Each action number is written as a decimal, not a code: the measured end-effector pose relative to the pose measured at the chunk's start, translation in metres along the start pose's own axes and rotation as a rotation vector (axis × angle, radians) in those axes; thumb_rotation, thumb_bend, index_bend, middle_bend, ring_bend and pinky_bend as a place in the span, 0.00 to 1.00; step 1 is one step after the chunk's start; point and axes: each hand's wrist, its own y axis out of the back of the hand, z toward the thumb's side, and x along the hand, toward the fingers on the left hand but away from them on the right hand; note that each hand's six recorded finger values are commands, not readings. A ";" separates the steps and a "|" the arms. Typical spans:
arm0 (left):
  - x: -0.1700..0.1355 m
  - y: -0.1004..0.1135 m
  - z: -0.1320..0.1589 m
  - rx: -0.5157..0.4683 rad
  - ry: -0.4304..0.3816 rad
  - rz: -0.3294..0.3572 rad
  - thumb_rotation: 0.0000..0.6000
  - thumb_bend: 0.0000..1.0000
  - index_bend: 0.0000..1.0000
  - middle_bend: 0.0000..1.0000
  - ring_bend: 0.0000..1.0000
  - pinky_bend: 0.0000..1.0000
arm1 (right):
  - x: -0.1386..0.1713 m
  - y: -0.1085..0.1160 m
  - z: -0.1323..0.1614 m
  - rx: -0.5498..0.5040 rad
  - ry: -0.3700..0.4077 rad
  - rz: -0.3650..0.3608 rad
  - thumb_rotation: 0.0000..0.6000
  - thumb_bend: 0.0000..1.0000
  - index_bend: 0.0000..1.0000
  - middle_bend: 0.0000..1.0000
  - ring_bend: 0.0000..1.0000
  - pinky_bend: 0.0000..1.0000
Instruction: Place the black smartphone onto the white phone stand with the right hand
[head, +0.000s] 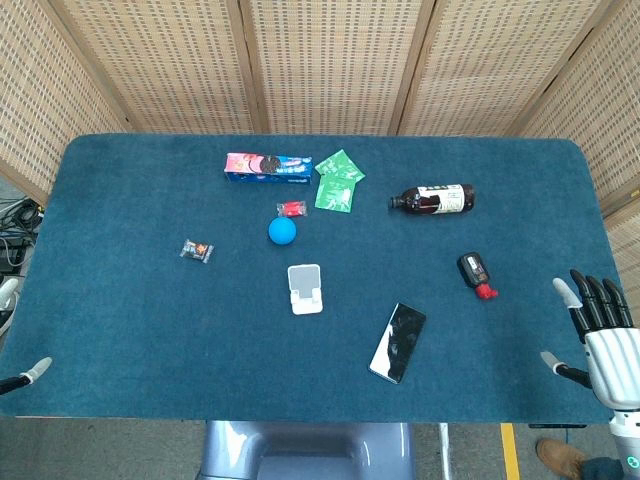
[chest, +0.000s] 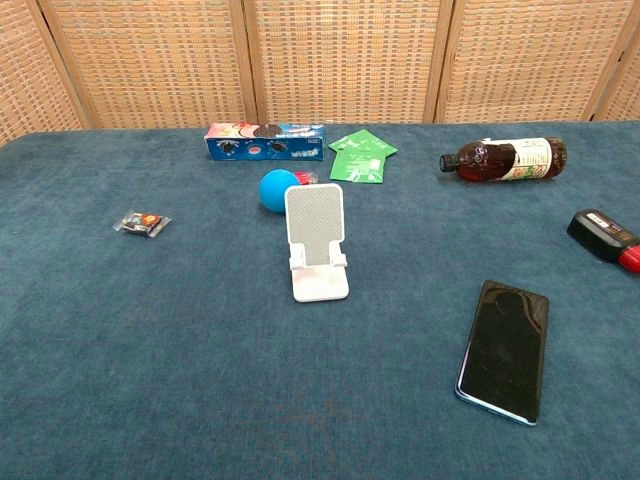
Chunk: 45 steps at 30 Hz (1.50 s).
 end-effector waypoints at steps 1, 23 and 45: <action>0.000 0.000 0.000 0.000 0.000 0.000 1.00 0.00 0.00 0.00 0.00 0.00 | 0.000 0.000 0.000 0.000 -0.001 0.001 1.00 0.00 0.02 0.00 0.00 0.00; 0.023 -0.020 -0.002 0.024 0.026 -0.055 1.00 0.00 0.00 0.00 0.00 0.00 | -0.042 -0.059 0.074 0.142 0.523 0.286 1.00 0.00 0.26 0.22 0.11 0.05; 0.046 -0.048 -0.014 0.084 0.110 -0.138 1.00 0.00 0.00 0.00 0.00 0.00 | -0.086 -0.146 0.172 0.322 0.968 0.471 1.00 0.02 0.33 0.29 0.20 0.19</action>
